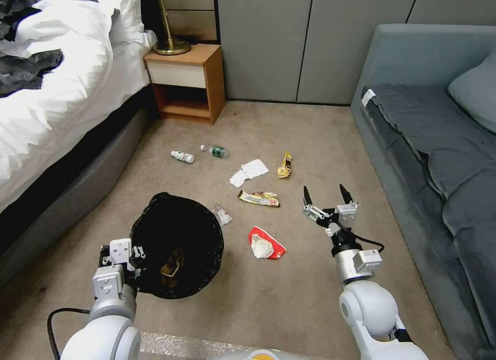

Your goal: Pick up the trash bin, then pick up the garbage from the floor and place it into the trash bin.

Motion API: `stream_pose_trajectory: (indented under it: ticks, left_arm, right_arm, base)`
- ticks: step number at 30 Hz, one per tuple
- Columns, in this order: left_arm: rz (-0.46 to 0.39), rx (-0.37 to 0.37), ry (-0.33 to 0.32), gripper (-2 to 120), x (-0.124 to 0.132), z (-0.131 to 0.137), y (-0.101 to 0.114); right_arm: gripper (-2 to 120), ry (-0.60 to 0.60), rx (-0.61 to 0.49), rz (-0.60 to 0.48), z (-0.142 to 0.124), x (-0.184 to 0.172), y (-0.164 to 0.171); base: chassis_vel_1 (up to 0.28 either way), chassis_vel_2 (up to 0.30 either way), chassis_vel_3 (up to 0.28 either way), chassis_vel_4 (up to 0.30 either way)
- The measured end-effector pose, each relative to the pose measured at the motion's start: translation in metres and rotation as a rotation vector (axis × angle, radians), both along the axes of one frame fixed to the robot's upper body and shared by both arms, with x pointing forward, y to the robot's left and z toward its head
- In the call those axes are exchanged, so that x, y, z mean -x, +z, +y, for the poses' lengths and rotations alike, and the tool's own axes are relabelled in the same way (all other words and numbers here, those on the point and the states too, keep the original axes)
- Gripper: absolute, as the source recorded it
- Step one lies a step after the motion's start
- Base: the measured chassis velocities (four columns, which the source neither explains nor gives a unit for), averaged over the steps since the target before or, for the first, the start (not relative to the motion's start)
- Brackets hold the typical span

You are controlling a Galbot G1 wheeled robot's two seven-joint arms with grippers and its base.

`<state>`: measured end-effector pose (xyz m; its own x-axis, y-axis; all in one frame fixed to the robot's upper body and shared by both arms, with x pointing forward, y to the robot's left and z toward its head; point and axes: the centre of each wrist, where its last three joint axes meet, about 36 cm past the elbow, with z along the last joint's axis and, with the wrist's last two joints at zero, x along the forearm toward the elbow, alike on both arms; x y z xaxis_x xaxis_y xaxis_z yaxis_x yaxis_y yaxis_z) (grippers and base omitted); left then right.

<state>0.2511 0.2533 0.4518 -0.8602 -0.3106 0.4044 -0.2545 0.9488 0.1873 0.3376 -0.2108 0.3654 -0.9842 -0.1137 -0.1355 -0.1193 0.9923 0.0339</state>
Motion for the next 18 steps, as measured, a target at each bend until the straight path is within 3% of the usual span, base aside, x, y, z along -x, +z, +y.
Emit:
stream_pose_trajectory:
  ticks: [18]
  left_arm:
    - [0.006, -0.001, -0.002, 1, 0.0016, -0.0010, -0.0008]
  right_arm:
    - [100, -0.002, -0.003, 0.002, 0.0004, 0.0017, 0.0001]
  base:
    - [0.000, 0.000, 0.000, 0.000]
